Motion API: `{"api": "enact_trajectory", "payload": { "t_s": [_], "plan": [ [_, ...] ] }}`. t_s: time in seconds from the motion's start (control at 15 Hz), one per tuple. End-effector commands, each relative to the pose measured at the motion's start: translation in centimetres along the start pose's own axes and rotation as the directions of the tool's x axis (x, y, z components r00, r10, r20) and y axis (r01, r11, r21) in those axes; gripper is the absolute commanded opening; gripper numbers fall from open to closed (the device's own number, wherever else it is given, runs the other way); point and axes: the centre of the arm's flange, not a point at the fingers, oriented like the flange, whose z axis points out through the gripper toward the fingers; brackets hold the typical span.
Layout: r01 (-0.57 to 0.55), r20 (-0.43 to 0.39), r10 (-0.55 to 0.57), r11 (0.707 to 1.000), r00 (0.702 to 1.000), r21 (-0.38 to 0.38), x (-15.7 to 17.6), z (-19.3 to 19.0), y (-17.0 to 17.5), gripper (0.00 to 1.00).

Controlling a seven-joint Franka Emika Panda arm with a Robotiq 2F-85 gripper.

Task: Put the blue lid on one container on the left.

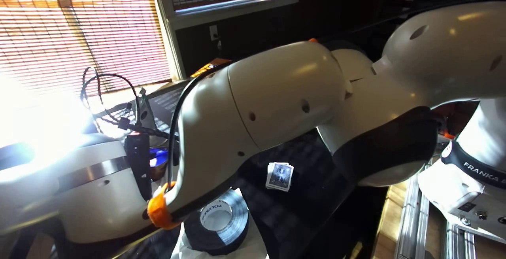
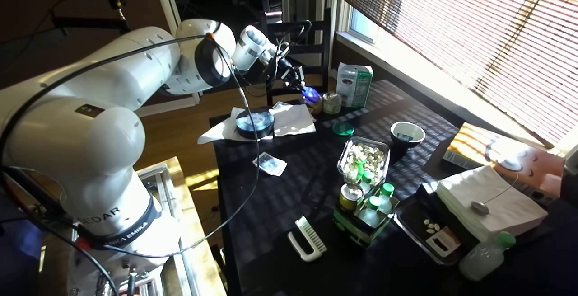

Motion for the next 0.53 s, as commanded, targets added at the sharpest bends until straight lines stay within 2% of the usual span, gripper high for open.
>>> {"api": "enact_trajectory", "payload": {
  "t_s": [0.0, 0.33, 0.4, 0.47],
  "plan": [
    [0.003, -0.015, -0.004, 0.999, 1.000, -0.042, 5.68, 0.55, -1.74, 0.01],
    [0.020, -0.016, -0.020, 0.999, 1.000, -0.031, 6.00, 0.46, -2.14, 0.01],
    [0.022, -0.014, -0.022, 1.000, 1.000, -0.016, 6.02, 0.24, -2.12, 0.29],
    [0.027, -0.015, -0.027, 1.000, 1.000, -0.003, 6.03, -0.04, -2.10, 0.30]
  ]
}}
